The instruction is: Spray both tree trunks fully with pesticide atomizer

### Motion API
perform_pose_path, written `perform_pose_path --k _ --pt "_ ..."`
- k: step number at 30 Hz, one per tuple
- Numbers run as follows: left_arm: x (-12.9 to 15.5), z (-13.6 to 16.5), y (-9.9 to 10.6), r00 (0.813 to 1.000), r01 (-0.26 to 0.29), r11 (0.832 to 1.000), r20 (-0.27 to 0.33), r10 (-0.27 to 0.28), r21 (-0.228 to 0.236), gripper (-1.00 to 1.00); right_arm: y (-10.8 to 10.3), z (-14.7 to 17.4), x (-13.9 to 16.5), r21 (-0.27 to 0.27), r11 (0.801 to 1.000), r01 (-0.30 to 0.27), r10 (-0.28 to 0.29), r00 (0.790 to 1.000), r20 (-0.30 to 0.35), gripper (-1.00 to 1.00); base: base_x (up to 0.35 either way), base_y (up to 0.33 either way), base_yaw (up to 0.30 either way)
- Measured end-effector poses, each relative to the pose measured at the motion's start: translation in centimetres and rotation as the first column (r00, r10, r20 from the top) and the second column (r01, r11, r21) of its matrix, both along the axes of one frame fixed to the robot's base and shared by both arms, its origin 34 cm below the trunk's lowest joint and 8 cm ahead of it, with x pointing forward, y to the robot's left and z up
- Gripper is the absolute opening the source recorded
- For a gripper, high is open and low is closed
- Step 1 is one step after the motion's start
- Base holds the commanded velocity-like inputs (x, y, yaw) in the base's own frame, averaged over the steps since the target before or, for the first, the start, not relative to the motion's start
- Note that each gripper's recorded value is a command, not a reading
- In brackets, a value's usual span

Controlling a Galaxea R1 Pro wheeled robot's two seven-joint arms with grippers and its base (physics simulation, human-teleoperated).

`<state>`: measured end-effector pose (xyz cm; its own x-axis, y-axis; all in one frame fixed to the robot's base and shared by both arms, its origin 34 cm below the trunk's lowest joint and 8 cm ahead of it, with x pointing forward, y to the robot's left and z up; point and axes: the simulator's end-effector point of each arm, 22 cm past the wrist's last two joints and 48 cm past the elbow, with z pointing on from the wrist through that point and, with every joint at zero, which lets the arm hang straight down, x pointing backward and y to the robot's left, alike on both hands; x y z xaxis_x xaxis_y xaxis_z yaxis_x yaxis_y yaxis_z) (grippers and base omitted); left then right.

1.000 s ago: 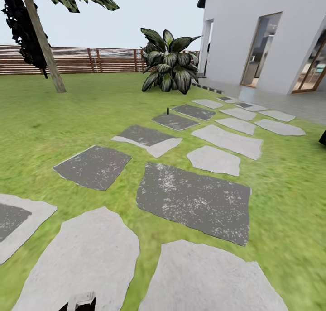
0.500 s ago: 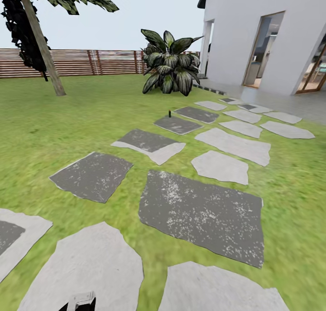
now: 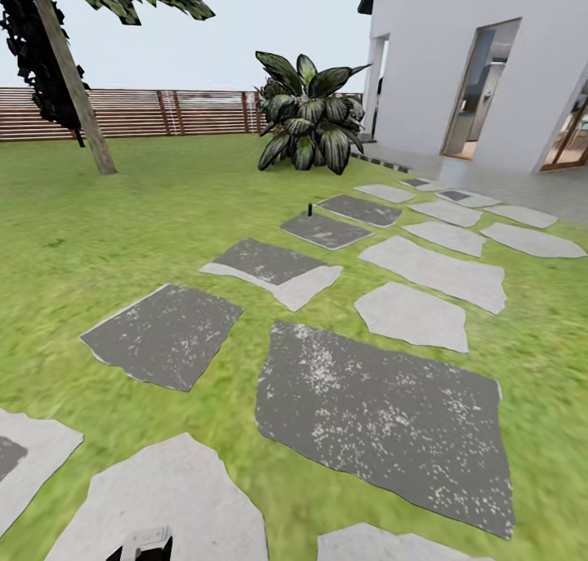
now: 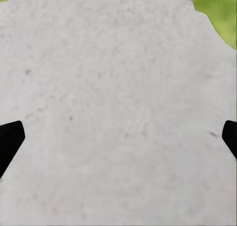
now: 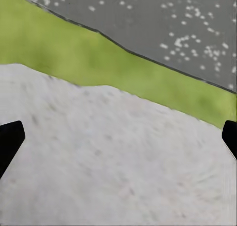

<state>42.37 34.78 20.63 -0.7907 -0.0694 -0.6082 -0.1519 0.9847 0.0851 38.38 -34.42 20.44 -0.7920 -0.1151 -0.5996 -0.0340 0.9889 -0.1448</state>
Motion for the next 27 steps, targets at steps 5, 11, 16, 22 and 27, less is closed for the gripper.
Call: perform_pose_path --k 5,11,16,22,27 --pt "0.00 0.02 0.13 1.000 0.000 1.000 0.000 0.000 0.002 1.00 0.04 0.01 0.02 0.000 1.000 -0.001 0.001 1.000 0.001 1.00 0.332 0.098 0.000" --pt "0.00 0.02 0.16 1.000 0.000 1.000 0.000 0.000 0.002 1.00 0.03 0.00 0.02 0.000 1.000 -0.001 0.001 1.000 0.000 1.00 0.335 0.083 0.000" --pt "0.00 0.02 0.17 1.000 0.000 1.000 0.000 0.000 0.002 1.00 0.04 0.02 0.04 0.001 1.000 0.000 0.000 1.000 0.001 1.00 0.335 0.080 0.000" --pt "0.00 0.02 0.16 1.000 0.000 1.000 0.000 0.000 0.002 1.00 0.03 0.02 0.04 0.000 1.000 0.000 0.000 1.000 0.001 1.00 0.335 0.079 -0.044" --pt "0.00 0.02 0.17 1.000 0.000 1.000 0.000 0.000 0.002 1.00 0.01 0.02 0.03 0.000 1.000 0.000 0.000 1.000 0.001 1.00 0.335 0.079 -0.256"
